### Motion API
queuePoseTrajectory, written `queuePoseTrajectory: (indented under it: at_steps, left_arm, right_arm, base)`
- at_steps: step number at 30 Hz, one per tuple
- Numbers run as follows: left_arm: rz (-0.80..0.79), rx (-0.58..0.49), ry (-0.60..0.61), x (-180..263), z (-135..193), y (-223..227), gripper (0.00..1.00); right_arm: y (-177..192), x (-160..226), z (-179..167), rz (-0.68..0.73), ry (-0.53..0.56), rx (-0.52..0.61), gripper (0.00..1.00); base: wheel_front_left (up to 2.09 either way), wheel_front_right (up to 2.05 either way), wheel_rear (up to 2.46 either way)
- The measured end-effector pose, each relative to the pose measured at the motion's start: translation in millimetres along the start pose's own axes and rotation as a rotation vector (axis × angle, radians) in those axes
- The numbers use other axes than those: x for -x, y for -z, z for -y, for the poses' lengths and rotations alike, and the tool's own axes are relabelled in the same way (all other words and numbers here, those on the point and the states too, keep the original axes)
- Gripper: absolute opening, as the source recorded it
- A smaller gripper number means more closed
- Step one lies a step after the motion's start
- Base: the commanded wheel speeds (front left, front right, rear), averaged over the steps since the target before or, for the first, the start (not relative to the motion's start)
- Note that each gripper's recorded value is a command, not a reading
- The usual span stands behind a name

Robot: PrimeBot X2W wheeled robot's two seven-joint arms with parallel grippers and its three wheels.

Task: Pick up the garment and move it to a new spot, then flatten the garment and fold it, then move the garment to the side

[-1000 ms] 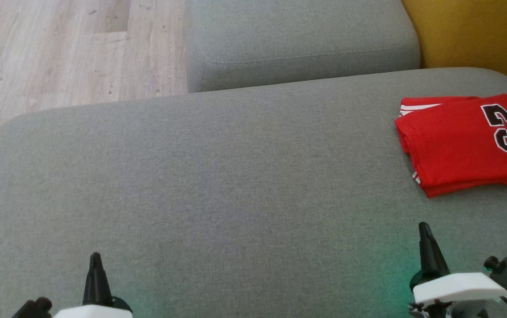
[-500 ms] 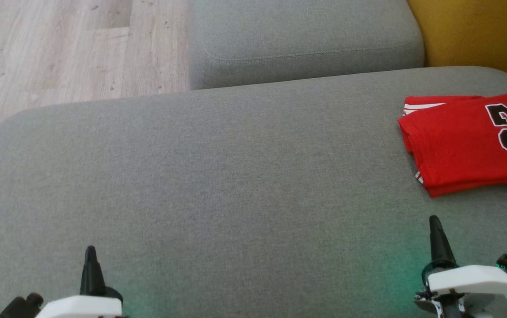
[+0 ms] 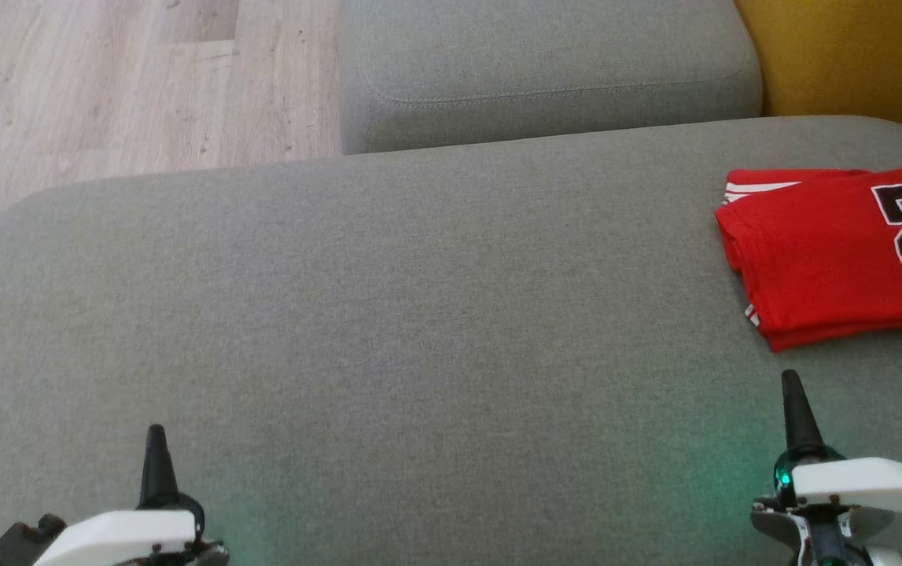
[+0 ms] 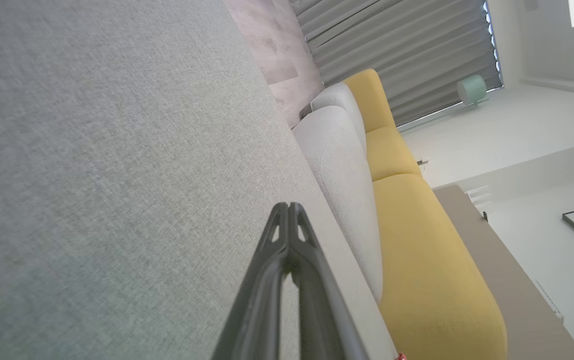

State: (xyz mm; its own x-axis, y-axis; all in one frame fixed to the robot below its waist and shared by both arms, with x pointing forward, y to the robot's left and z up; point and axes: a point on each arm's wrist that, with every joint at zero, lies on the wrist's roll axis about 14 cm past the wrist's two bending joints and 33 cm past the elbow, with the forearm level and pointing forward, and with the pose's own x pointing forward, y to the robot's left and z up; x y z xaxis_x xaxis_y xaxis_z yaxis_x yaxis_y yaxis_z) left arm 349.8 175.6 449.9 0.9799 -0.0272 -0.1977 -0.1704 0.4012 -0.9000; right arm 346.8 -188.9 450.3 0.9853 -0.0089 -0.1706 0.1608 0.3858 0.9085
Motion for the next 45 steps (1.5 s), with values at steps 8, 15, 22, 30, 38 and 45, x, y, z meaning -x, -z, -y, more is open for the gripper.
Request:
queuePoseTrajectory:
  at_steps: [8,15,22,30,38,45]
  left_arm:
    - [0.009,0.083,0.012,-4.2,3.8,-5.6,0.0]
    - [0.008,0.162,0.024,-6.1,5.5,-8.6,0.0]
    - [0.011,0.243,0.054,-11.8,14.0,-13.6,0.0]
    - [0.02,0.335,0.069,-13.8,15.1,-19.4,0.0]
    - [0.026,0.409,0.105,-18.4,23.8,-25.6,0.0]
    - [0.02,0.409,0.106,-18.5,24.1,-25.0,0.0]
  right_arm:
    - [-4.3,-4.5,-3.6,0.006,-0.009,-0.079,0.0]
    - [-10.3,-9.5,-8.3,0.017,-0.022,-0.161,0.0]
    - [-13.2,-11.4,-8.9,0.018,-0.027,-0.243,0.0]
    - [-20.0,-18.0,-17.1,0.026,-0.055,-0.331,0.0]
    - [-25.7,-21.6,-21.5,0.033,-0.074,-0.41,0.0]
    - [-26.6,-21.5,-21.1,0.036,-0.074,-0.411,0.0]
  base:
    - [0.0,0.0,0.0]
    - [0.0,0.0,0.0]
    - [0.0,0.0,0.0]
    - [0.0,0.0,0.0]
    - [0.0,0.0,0.0]
    - [0.0,0.0,0.0]
